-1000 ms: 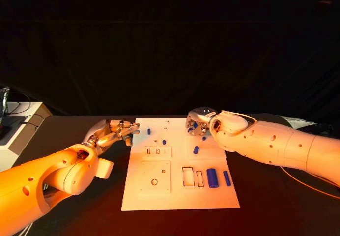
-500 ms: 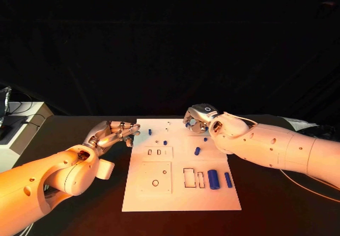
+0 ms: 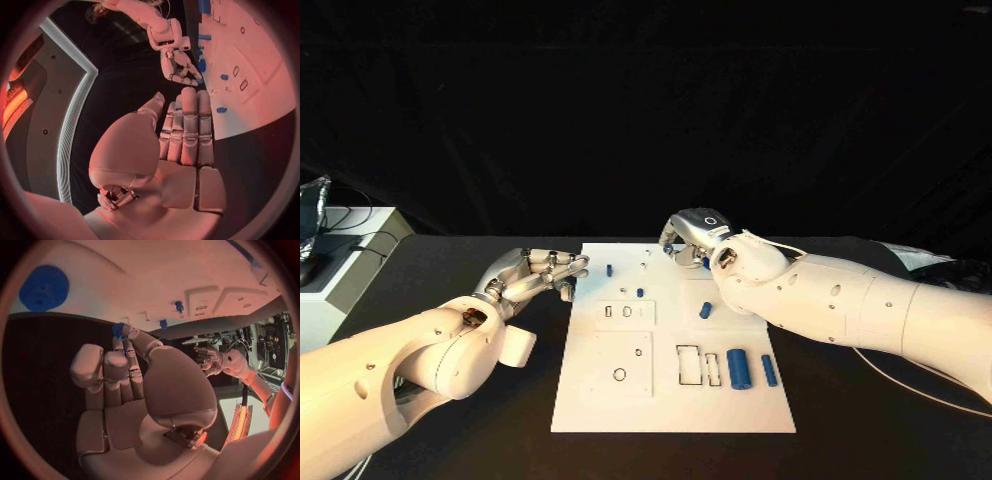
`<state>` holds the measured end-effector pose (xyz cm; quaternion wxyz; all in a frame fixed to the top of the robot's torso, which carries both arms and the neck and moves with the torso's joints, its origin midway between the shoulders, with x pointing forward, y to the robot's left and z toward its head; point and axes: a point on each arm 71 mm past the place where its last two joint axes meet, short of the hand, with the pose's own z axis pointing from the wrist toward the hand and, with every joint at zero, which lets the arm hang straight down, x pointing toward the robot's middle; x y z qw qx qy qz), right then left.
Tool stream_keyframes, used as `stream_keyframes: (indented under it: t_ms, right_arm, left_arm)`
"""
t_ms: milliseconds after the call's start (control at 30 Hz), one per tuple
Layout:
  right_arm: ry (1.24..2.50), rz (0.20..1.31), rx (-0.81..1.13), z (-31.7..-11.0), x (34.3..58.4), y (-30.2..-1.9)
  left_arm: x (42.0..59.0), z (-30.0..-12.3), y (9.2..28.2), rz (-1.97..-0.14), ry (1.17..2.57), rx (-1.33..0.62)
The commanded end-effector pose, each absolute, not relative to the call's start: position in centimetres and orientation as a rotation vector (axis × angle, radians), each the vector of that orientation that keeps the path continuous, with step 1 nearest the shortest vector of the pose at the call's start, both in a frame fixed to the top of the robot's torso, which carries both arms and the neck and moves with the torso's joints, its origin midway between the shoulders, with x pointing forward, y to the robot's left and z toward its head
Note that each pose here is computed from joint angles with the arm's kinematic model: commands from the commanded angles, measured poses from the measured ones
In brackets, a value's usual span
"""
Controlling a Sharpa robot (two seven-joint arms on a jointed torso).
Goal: Assemble the parts on the task board
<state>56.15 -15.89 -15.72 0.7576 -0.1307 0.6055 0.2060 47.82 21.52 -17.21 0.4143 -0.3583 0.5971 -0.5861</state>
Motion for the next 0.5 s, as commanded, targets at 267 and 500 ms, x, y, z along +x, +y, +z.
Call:
stream_keyframes:
  t_ms: [267,500]
  right_arm:
    - [1.247,0.434,-0.272,-15.6,56.9,-14.4]
    - [1.257,0.427,-0.278,-16.2,57.1,-14.0]
  left_arm:
    - [47.7,-17.1,20.9,-1.505,1.509,-0.888]
    - [47.6,-17.0,21.0,-1.505,1.509,-0.888]
